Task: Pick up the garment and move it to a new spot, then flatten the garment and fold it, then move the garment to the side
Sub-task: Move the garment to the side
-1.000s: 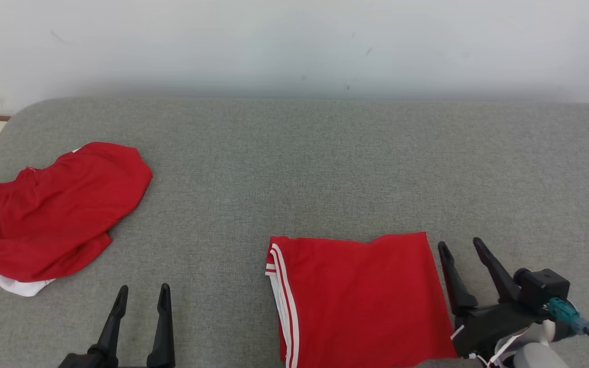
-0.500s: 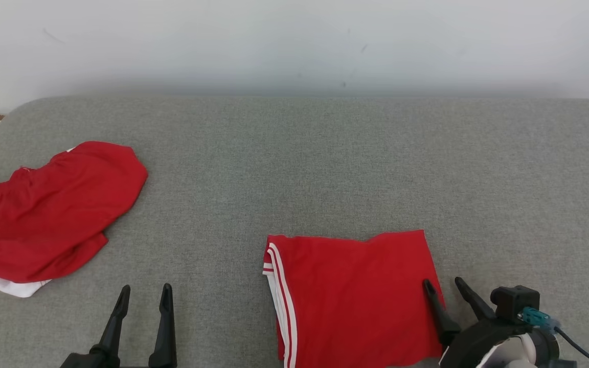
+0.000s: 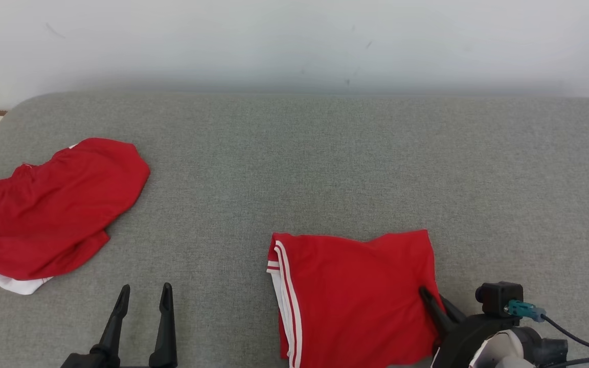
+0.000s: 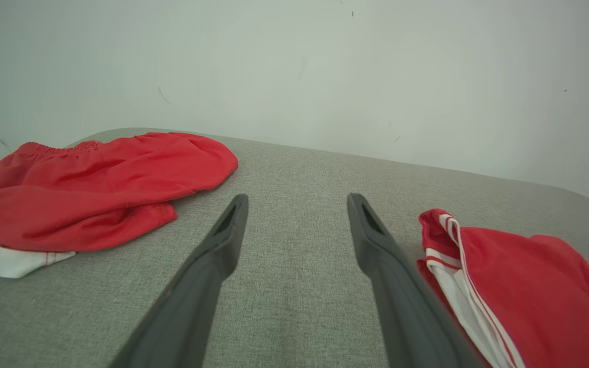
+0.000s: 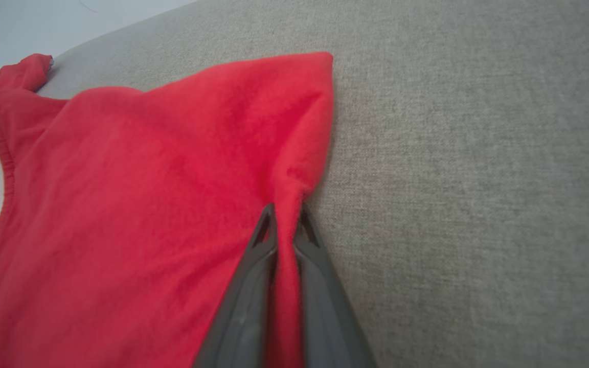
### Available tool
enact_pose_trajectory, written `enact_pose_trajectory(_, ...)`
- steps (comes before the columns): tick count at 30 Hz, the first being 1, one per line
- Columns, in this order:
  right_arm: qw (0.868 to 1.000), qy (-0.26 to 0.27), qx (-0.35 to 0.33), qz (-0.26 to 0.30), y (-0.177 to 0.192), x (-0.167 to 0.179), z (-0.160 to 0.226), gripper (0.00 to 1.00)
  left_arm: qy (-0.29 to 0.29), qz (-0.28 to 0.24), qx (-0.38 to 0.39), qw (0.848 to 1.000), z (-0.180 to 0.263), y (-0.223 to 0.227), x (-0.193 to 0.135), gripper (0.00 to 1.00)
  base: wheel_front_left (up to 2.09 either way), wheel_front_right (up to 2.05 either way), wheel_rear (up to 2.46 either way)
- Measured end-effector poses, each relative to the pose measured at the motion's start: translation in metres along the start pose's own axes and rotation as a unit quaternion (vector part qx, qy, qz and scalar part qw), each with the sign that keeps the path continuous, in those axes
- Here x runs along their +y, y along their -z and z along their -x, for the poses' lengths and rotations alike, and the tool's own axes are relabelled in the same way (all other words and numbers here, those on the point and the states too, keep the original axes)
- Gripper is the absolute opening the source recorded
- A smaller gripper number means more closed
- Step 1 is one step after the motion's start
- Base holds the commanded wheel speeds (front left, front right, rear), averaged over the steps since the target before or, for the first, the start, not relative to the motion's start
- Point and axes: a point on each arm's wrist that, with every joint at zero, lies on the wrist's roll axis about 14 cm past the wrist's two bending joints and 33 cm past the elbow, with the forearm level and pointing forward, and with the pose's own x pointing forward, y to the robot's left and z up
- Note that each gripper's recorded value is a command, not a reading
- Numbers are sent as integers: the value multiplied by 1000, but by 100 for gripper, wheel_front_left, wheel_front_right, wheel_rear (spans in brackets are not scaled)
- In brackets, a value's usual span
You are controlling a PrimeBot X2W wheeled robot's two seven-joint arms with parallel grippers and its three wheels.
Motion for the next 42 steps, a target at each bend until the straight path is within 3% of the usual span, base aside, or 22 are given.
enact_pose_trajectory(3,1000,2,-13,11,-7,-6,1,0,-1,1,1,1000,-1,1,-1,100,0,0,0)
enact_pose_trajectory(13,991,25,-88,93,-86,-44,-16,0,10,7,10,1000,-7,9,-9,100,0,0,0)
enact_pose_trajectory(29,971,176,-97,131,-148,-181,-21,0,49,-9,-1,999,-48,22,-25,100,0,0,0)
enact_pose_trajectory(42,939,276,-94,181,-189,-273,-5,0,101,-39,0,994,-82,53,-40,100,0,0,0)
